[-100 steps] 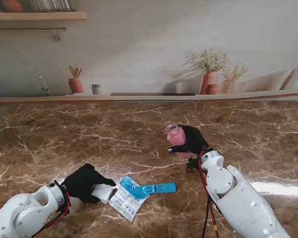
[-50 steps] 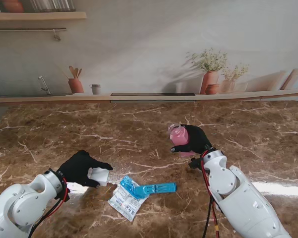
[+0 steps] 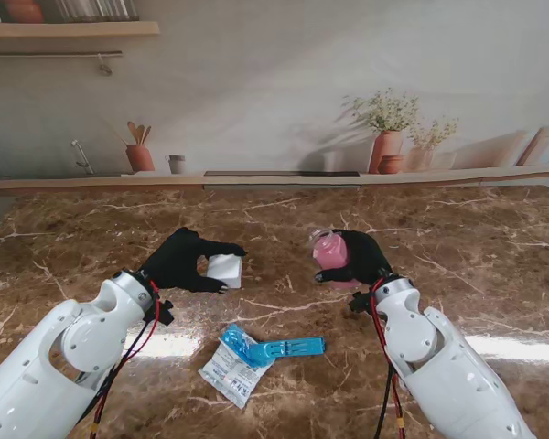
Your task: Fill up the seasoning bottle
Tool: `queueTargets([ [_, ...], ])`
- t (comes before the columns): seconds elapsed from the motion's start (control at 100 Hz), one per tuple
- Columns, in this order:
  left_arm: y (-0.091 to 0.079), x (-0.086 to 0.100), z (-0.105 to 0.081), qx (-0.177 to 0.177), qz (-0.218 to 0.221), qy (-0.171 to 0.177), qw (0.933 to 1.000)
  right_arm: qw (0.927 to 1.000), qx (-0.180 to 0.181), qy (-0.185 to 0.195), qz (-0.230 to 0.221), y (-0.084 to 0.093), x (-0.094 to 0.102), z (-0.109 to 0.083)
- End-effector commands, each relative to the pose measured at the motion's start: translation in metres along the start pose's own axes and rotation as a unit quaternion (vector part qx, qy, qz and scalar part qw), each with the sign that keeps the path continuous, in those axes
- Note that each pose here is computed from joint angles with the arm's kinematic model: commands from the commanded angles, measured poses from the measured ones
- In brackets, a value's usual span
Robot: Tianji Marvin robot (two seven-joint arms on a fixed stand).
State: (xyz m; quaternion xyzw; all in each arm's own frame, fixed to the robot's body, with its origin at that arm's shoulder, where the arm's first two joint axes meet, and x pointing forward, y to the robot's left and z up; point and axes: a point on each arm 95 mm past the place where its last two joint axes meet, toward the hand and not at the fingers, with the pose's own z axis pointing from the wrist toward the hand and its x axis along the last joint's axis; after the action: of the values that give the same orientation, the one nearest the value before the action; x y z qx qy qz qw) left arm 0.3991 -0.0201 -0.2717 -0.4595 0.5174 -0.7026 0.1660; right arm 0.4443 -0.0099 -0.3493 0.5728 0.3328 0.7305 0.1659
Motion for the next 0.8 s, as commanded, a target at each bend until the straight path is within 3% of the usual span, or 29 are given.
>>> queueTargets([
  [0.0,-0.008,0.017,0.014,0.019,-0.014,0.018,0.9996,1.0000,0.004,0.002,0.004,-0.003,0.004,-0.002],
  [0.43,-0.014,0.062,0.070,0.047,-0.071,0.050,0.9951,0.9997,0.016,0.015,0.009,-0.008,0.012,-0.004],
  [0.79,-0.003,0.076,0.101,0.052,-0.092,0.061,0.9926,0.9988,0.013,0.041,0.025,-0.009,0.028,-0.007],
])
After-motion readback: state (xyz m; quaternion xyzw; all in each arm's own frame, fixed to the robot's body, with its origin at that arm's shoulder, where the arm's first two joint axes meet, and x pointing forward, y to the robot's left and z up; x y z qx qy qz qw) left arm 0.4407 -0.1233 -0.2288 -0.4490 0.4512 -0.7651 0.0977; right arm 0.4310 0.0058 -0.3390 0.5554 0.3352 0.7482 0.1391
